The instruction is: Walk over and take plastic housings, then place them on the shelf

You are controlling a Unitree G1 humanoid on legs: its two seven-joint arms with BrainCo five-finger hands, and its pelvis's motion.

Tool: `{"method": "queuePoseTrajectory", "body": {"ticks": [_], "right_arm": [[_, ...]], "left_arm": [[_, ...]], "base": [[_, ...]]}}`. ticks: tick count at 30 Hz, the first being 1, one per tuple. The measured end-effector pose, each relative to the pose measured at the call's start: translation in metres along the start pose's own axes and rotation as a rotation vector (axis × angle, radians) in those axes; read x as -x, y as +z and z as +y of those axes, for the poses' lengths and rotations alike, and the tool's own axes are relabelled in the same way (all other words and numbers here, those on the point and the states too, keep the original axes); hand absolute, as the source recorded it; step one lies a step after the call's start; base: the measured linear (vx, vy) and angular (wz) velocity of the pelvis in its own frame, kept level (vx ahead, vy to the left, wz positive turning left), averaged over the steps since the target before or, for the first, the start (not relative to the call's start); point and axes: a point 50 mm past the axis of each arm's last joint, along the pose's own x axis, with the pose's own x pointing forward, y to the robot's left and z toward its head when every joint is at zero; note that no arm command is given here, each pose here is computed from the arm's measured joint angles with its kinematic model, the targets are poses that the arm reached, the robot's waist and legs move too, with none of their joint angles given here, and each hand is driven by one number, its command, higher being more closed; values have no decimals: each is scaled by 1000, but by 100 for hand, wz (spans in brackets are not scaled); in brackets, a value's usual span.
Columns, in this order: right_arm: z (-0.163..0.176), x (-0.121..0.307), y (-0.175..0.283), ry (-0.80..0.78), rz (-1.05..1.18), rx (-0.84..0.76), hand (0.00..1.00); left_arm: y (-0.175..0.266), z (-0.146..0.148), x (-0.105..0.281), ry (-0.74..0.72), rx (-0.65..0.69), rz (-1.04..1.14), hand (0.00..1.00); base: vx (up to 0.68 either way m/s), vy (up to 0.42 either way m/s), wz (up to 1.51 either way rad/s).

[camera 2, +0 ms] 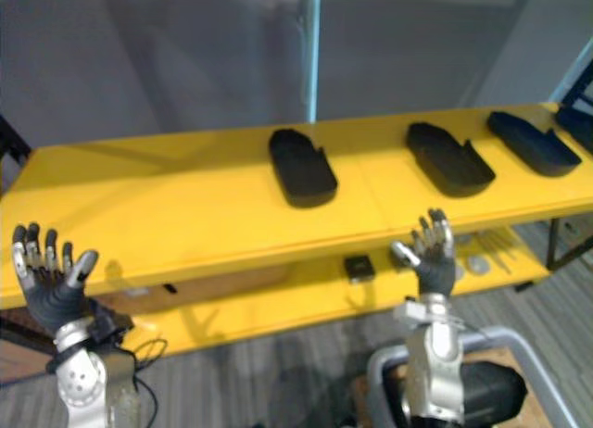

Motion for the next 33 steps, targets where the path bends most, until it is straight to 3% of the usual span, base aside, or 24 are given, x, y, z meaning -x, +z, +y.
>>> {"method": "queuePoseTrajectory", "body": {"ticks": [10, 23, 26, 33], "right_arm": [[-38, -39, 13, -91, 0, 103, 0], [-22, -60, 36, -39, -95, 56, 0], [-14, -60, 37, 7, -98, 56, 0], [33, -92, 33, 276, -55, -34, 0]], "left_arm": [[-19, 7, 3, -14, -67, 97, 0], [-22, -7, 8, -80, -38, 103, 0], [-24, -8, 10, -83, -39, 111, 0], [-26, -11, 11, -122, -53, 125, 0]], "base": [[-5, 2, 11], [-20, 6, 5], [-49, 6, -6], [-24, 2, 5]]}}
